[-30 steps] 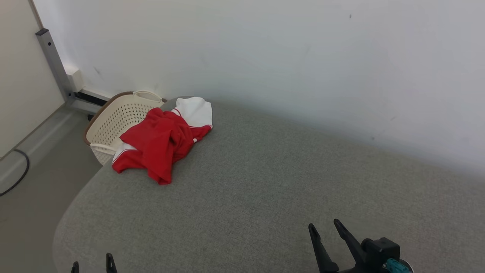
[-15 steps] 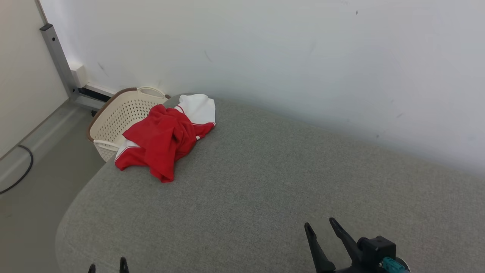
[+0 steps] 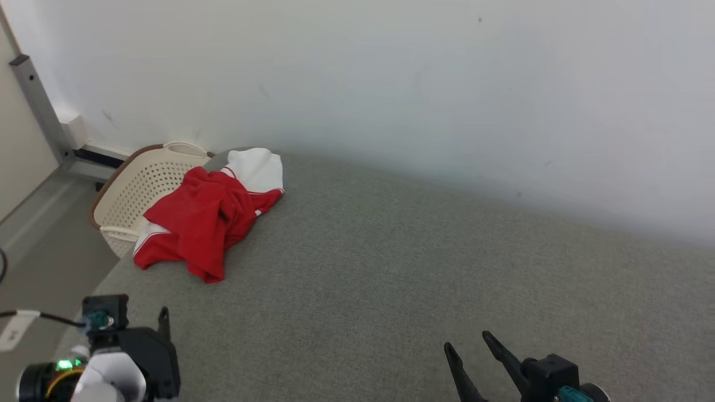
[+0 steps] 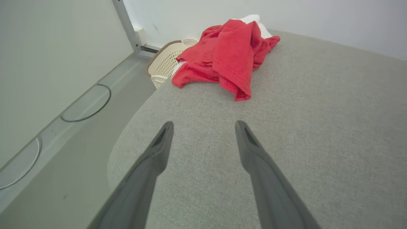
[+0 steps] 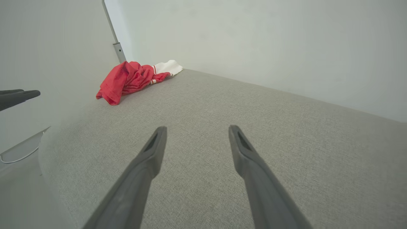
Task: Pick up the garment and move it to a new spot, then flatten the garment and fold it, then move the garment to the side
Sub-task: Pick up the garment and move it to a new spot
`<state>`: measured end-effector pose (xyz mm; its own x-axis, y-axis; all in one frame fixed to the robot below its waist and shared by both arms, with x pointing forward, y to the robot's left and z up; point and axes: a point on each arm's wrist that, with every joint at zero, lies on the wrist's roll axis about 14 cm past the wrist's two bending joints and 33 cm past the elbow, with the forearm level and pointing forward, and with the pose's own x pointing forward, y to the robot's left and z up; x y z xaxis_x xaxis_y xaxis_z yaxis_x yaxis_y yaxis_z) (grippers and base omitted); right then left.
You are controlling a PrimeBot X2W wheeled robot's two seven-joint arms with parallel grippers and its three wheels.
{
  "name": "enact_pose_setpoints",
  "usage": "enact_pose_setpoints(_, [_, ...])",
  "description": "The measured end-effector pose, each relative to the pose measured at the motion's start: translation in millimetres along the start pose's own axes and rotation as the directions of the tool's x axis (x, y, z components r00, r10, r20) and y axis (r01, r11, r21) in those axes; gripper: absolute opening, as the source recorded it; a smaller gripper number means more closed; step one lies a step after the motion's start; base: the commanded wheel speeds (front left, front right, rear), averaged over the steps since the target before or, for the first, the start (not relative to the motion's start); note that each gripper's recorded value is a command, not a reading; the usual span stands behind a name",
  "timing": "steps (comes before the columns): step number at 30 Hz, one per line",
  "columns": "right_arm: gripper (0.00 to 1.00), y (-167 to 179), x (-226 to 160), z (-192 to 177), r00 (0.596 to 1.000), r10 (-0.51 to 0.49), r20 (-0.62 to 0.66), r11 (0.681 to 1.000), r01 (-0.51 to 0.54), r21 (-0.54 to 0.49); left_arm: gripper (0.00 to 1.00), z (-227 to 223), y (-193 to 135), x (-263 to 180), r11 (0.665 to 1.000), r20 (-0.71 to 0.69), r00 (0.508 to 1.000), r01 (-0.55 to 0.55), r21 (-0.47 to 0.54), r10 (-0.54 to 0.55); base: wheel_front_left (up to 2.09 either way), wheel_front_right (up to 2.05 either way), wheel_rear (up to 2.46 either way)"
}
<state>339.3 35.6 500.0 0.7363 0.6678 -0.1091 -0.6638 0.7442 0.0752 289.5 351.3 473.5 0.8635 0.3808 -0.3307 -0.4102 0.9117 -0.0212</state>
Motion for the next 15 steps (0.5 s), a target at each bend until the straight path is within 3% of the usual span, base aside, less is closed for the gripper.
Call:
enact_pose_setpoints(6, [1.0,-20,-5,10,0.998,-0.059,-0.005,0.998,0.059,-0.023,1.0,35,-11,40,0.999,0.003,1.0,0.031,0.018,-0.031,0.0,0.0,0.0])
enact_pose_setpoints(15, [1.0,-59,-7,-8,0.988,-0.134,-0.072,0.991,0.134,-0.001,1.0,47,-47,102,0.998,-0.088,0.994,0.059,0.011,-0.057,0.0,0.0,0.0])
